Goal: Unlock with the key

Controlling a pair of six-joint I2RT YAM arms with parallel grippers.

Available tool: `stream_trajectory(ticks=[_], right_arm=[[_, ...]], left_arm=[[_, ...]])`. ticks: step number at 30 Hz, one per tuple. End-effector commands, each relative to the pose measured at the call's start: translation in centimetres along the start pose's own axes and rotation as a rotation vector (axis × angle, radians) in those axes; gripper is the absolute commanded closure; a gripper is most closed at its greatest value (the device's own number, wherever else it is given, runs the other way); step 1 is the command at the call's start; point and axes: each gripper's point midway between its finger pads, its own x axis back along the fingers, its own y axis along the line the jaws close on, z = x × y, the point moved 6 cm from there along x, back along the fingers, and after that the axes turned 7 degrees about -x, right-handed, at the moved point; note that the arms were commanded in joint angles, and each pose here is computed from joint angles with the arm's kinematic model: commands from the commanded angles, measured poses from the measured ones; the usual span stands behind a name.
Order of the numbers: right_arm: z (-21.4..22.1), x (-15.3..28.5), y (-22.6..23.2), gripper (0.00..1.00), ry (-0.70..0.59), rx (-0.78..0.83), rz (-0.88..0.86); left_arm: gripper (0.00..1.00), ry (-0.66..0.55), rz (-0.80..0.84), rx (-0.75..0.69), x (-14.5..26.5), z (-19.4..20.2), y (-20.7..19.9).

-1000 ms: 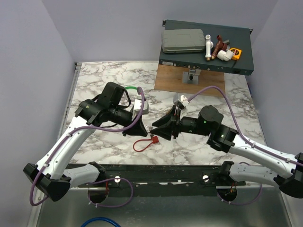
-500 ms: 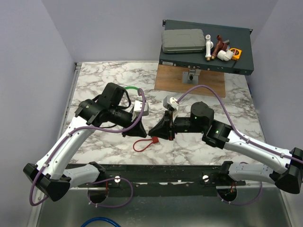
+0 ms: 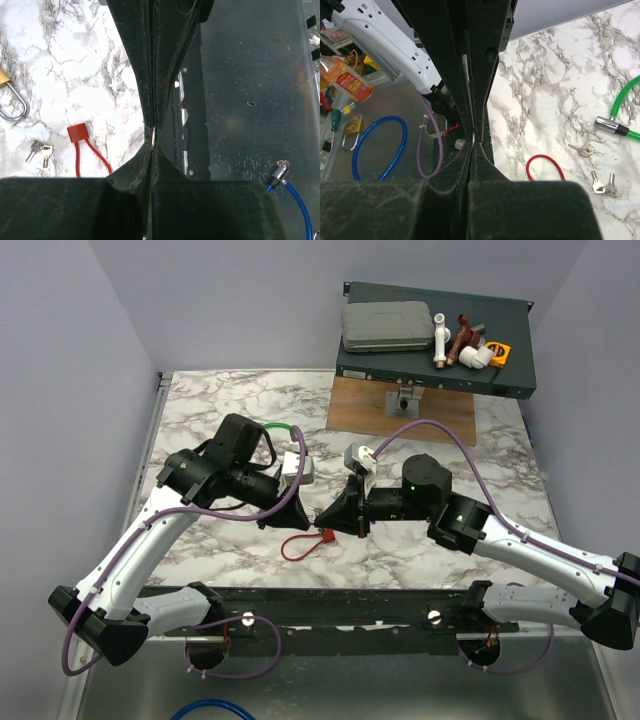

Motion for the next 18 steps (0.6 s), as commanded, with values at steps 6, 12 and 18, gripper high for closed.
stream_trajectory(ticks=[6, 12, 18], right_arm=[[0.11, -0.36, 0.46, 0.77, 0.058, -0.018, -0.049], [-0.51, -0.27, 0.35, 0.68, 0.048, 0.008, -0.028], [-0.65, -0.13, -0.03, 0.62, 0.061, 0.025, 0.011]], left_arm=[[1.00, -0.024, 0.009, -0.042, 0.39, -1.00, -0.17], [1.00, -0.025, 0.026, -0.049, 0.44, -0.85, -0.53], [1.00, -0.029, 0.030, -0.055, 0.50, -0.89, -0.72]])
